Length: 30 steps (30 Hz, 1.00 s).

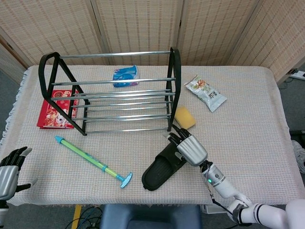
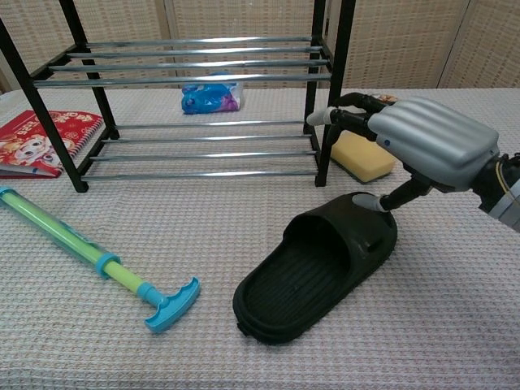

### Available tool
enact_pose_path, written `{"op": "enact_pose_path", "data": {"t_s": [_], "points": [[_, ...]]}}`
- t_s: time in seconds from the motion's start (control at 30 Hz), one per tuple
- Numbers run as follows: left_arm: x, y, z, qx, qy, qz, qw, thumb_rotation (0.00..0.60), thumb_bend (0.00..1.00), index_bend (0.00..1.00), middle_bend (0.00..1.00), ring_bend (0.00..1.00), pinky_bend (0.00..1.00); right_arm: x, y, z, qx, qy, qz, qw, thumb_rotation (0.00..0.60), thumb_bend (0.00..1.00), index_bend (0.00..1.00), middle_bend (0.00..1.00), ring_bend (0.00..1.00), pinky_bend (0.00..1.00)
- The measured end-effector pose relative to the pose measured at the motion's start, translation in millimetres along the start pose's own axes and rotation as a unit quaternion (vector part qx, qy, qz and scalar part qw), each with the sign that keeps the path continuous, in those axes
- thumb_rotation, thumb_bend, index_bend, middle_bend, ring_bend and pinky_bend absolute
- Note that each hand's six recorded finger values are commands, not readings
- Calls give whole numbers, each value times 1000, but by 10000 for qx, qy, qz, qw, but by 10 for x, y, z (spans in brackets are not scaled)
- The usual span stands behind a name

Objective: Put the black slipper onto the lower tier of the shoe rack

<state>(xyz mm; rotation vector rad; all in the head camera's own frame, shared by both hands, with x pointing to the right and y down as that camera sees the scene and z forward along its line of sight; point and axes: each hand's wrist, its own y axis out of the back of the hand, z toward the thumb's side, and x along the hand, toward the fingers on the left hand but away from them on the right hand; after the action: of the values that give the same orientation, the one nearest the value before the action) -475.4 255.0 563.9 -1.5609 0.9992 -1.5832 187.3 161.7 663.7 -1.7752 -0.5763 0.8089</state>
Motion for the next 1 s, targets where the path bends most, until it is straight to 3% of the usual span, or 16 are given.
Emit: {"op": "enact_pose_path", "data": {"t_s": [0.17, 0.3, 0.5, 0.7, 1.0], "points": [[6, 16, 71, -4, -100, 12, 9999, 600, 152, 162, 146, 134, 251, 104, 146, 256, -198, 669, 149, 9975, 600, 406, 103, 379, 124, 233], [0, 41, 110, 1, -146, 32, 9999, 600, 153, 162, 146, 134, 251, 160, 64, 458, -79, 1232, 532, 9909, 600, 422, 103, 401, 124, 233], [-39, 64, 104, -5, -109, 38, 9999, 600, 152, 162, 146, 134, 251, 230, -84, 616, 164, 1751, 950, 9798, 600, 437, 103, 417, 124, 226], [-74, 71, 99, -1, -94, 22, 10000, 600, 152, 162, 146, 134, 250, 322, -154, 557, 601, 2053, 1298, 9682, 600, 436, 103, 482, 124, 175], [-62, 71, 165, -12, -181, 13, 9998, 600, 152, 162, 146, 134, 250, 470, -163, 418, 1234, 2290, 1491, 9540, 600, 416, 115, 530, 124, 92]]}}
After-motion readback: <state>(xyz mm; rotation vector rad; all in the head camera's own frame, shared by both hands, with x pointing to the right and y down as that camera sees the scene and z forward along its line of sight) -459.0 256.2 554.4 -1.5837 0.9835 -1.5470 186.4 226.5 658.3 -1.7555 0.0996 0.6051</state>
